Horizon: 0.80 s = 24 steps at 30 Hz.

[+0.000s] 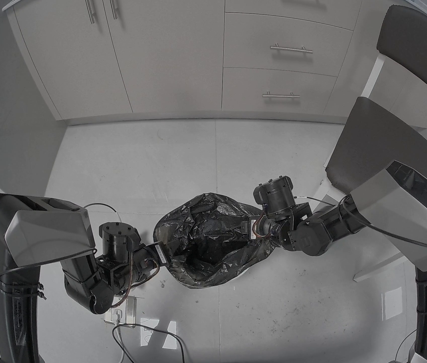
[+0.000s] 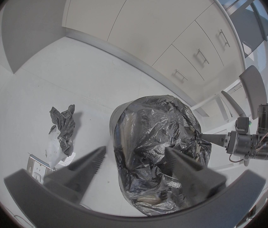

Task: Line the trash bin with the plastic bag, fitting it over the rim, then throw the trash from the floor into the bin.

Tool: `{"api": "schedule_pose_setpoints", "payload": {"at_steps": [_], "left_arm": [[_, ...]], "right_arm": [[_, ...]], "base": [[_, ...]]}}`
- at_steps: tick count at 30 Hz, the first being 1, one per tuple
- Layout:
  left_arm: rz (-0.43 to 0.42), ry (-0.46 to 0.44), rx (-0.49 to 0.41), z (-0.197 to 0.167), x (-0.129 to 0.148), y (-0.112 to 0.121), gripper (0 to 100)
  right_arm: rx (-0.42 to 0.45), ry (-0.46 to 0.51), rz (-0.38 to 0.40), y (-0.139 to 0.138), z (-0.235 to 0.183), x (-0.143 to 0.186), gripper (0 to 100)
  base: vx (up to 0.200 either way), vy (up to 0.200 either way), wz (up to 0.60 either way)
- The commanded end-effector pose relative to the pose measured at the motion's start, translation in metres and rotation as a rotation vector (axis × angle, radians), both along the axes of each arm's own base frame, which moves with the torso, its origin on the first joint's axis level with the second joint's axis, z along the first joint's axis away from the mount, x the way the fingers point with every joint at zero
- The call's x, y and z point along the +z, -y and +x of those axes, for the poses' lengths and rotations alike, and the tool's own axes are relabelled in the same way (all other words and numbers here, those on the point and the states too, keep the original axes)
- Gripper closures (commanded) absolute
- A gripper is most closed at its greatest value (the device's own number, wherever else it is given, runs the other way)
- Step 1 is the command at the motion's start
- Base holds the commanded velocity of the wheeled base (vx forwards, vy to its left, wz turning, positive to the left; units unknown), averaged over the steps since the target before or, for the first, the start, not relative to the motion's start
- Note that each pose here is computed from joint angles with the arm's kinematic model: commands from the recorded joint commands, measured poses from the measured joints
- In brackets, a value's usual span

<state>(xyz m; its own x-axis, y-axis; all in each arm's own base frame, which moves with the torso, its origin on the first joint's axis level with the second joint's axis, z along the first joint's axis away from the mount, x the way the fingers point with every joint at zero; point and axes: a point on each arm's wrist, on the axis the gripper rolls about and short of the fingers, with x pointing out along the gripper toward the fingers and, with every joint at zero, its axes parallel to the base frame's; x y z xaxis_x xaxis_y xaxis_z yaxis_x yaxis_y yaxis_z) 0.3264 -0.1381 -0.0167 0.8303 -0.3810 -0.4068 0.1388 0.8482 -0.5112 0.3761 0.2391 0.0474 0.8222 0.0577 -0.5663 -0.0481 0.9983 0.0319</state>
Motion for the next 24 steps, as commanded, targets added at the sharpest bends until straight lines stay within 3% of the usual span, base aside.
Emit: {"api": "schedule_pose_setpoints", "payload": {"at_steps": [1,14,24], "left_arm": [[-0.002,0.004,0.0,0.0,0.0,0.0,0],[-0.004,0.015,0.007,0.001,0.003,0.0,0],[-0.001,0.012,0.006,0.002,0.0,0.001,0]], "right_arm": [[0.008,0.005,0.002,-0.003,-0.001,0.002,0],[0.025,0.028,0.008,-0.01,-0.01,0.02,0],[0.036,-0.078,-0.037,-0.008,-0.045,-0.007,0]], "base": [[0.0,0.0,0.0],[0.0,0.0,0.0],[0.0,0.0,0.0]]}}
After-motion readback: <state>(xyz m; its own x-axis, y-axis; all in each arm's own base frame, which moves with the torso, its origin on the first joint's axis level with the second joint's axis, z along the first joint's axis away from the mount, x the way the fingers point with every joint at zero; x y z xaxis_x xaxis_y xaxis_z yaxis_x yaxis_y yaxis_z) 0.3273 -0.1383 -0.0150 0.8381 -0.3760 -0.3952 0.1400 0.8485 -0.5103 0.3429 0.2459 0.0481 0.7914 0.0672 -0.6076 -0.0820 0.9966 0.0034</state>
